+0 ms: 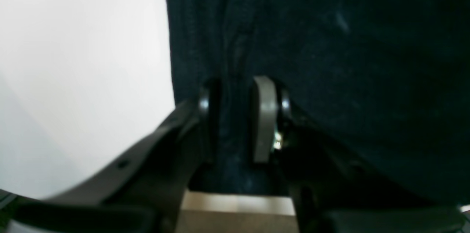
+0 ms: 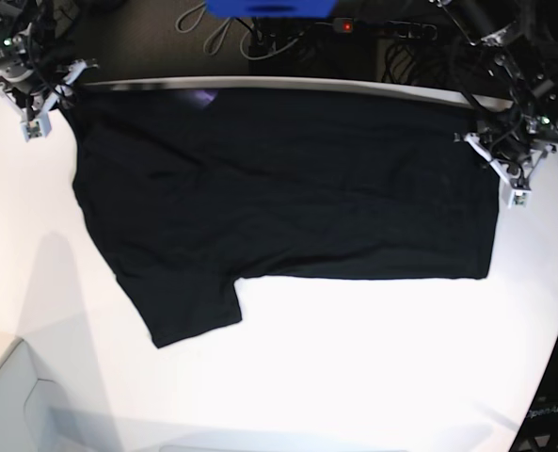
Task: Layout the t-shirt on the table in an organized manner, then fold the t-shirt properly
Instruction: 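Hold the fold corners with both grippers and tug them taut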
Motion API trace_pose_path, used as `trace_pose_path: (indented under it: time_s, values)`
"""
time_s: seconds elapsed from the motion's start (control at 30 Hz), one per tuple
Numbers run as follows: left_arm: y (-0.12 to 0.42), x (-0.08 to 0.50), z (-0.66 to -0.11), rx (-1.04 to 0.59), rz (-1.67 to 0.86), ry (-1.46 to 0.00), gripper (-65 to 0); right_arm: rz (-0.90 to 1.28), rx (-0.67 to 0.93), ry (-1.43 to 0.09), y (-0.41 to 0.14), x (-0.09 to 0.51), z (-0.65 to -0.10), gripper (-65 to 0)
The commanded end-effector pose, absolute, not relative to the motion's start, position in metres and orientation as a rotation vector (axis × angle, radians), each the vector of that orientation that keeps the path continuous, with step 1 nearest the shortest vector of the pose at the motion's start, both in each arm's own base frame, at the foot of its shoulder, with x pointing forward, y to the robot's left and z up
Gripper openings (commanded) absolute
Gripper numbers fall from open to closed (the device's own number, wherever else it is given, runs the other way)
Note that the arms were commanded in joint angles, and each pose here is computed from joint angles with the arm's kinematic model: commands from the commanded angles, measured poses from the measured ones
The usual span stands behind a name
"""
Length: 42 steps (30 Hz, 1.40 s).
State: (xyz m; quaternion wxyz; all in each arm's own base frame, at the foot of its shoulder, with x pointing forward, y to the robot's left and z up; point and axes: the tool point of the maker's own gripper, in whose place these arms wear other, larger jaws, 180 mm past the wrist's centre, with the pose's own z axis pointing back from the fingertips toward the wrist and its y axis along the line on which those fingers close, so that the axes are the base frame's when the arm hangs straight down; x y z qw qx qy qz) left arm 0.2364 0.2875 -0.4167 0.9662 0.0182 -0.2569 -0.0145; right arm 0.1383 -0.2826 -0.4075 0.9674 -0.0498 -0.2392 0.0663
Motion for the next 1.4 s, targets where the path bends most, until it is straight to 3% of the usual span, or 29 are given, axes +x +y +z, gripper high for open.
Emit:
trace_pose_path:
  time_s: [0.0, 0.13, 0.37, 0.83, 1.37]
  values:
    - [0.292, 0.244, -0.407, 0.051, -0.040, -0.555, -51.1, 0.141, -0.116, -0.512, -0.287, 0.144, -0.399, -44.9]
    - [0.292, 0.243, -0.408, 0.051, -0.040, -0.551, -65.0, 0.141, -0.116, -0.515, -0.286, 0.144, -0.399, -44.9]
    - [0.294, 0.244, -0.402, 0.063, -0.041, -0.563, -64.7, 0.141, -0.116, -0.515, -0.286, 0.144, -0.399, -44.9]
    - [0.300, 0.234, -0.353, 0.129, 0.085, -0.729, -64.7, 0.143, -0.113, -0.514, -0.286, 0.144, -0.400, -44.9]
    - [0.317, 0.184, -0.372, 0.113, 0.173, -0.668, -64.7, 0.141, -0.111, -0.511, -0.286, 0.144, -0.401, -44.9]
